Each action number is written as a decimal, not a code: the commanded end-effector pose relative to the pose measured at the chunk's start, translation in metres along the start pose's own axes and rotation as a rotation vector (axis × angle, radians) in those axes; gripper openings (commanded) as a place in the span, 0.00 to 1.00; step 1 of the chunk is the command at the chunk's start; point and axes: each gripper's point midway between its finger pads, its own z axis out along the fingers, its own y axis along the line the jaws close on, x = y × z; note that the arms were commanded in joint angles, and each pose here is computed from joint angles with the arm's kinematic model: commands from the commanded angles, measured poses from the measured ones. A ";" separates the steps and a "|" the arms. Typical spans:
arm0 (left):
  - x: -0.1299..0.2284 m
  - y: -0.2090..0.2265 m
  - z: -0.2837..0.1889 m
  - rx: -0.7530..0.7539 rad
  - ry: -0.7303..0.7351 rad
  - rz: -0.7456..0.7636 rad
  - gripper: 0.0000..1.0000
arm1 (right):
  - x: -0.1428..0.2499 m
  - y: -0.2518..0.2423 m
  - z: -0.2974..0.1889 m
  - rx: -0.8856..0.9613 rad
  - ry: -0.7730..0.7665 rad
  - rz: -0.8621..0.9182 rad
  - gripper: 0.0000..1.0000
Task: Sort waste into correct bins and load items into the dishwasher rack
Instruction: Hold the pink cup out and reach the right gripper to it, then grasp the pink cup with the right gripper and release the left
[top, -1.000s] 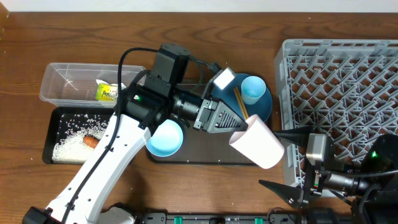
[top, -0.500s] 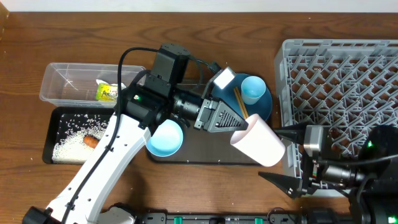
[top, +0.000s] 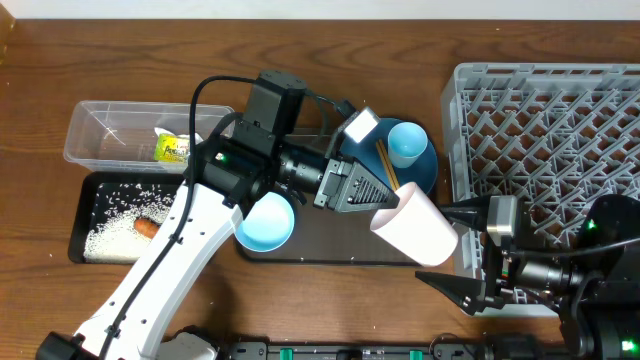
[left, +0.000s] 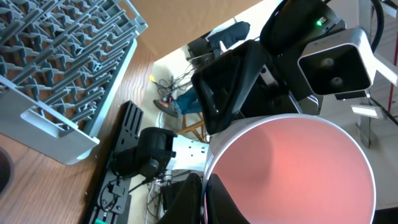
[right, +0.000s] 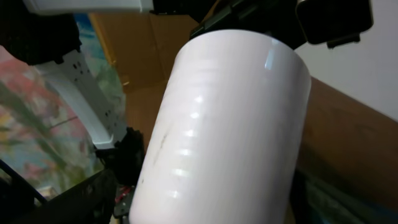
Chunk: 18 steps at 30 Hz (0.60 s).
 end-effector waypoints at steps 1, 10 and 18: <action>-0.001 0.004 0.000 -0.017 -0.005 0.006 0.06 | 0.004 0.002 0.000 -0.008 0.005 0.017 0.88; -0.001 0.004 0.000 -0.017 -0.005 0.006 0.06 | 0.002 -0.002 0.000 0.010 0.003 0.011 0.79; -0.001 0.004 0.000 -0.017 -0.005 0.005 0.06 | 0.001 -0.006 0.001 0.022 0.004 0.029 0.68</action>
